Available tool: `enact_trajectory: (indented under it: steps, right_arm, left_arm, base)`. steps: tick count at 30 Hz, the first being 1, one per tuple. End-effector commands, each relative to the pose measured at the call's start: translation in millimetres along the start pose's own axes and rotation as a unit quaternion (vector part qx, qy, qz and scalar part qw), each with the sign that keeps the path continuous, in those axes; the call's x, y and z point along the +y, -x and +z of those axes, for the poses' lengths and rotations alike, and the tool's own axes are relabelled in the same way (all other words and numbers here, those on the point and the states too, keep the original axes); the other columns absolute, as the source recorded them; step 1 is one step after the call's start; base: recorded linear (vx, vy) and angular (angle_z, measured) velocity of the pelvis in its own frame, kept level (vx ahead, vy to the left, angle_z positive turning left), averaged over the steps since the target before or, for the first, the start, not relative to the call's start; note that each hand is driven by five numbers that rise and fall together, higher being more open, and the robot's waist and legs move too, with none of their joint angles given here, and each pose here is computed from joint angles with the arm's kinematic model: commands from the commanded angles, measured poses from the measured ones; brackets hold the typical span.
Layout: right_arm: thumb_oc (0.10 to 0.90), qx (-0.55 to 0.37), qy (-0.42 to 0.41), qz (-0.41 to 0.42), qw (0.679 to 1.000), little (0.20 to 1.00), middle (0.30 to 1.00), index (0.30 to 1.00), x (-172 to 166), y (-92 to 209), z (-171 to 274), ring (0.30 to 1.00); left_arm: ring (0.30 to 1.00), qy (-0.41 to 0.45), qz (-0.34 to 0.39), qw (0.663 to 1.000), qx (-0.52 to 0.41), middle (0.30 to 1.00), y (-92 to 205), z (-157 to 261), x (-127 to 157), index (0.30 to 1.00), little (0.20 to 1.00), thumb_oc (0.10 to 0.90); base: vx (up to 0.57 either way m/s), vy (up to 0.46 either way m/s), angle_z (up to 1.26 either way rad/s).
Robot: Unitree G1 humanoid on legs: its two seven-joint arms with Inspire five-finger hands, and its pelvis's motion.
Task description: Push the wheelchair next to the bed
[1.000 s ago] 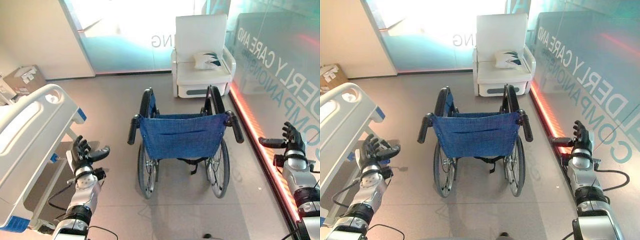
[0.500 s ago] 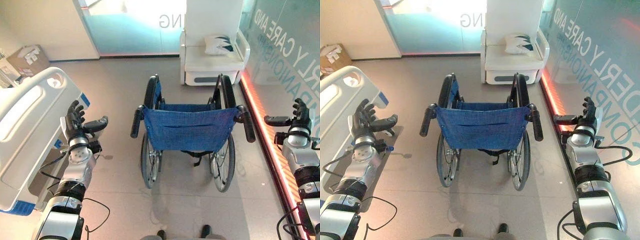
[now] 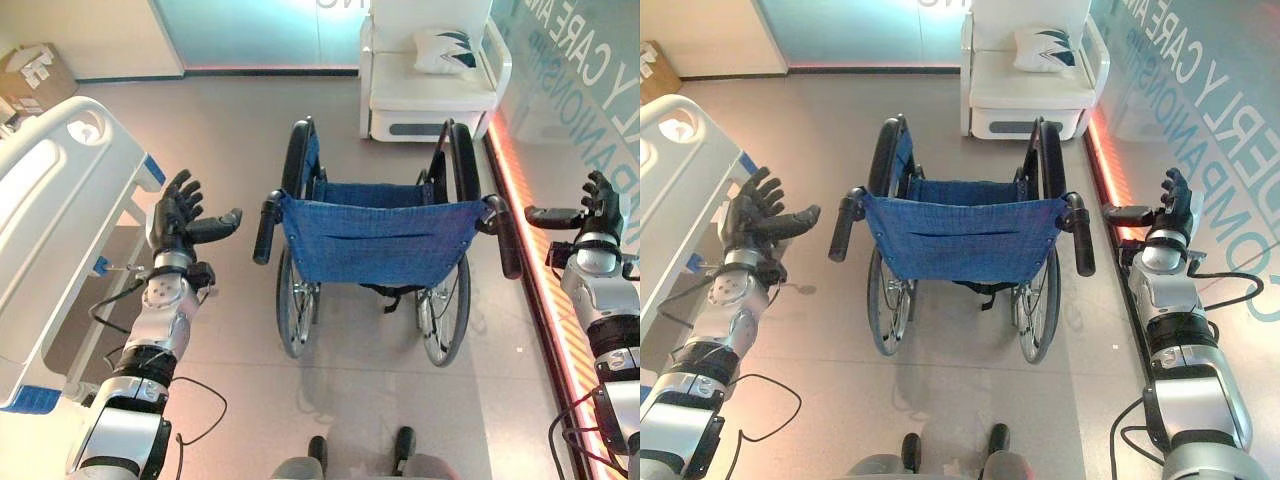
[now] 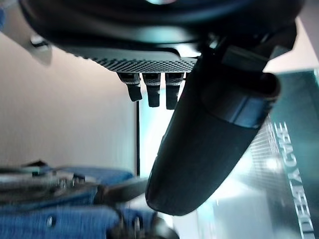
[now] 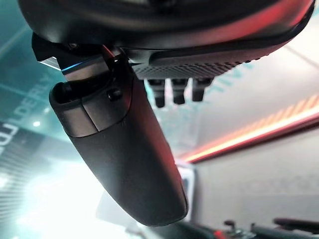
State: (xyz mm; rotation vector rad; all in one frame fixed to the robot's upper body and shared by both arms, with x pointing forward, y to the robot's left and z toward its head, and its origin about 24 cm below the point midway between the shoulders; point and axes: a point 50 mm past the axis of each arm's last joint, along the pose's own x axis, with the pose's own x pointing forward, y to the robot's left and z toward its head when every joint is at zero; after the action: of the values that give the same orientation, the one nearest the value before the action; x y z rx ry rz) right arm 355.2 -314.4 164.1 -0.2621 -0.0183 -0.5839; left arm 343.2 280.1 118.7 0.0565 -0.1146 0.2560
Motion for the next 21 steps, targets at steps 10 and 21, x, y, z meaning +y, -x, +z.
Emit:
enact_trajectory:
  steps: [10,21]
  right_arm:
    - [0.8,-0.235,-0.075,0.044,0.968,0.9,0.9,0.9,11,13,109,0.9]
    - [0.8,-0.129,0.057,0.138,0.98,0.9,0.9,0.9,37,9,90,0.9]
  left_arm:
    - [0.9,0.047,-0.137,0.971,-0.188,0.9,-13,101,-29,0.9,0.9,0.8]
    - [0.9,-0.022,-0.175,0.973,-0.15,0.9,-15,97,-42,0.9,0.9,0.8]
  base:
    - [-0.02,-0.009,0.02]
    - [-0.05,-0.006,0.0]
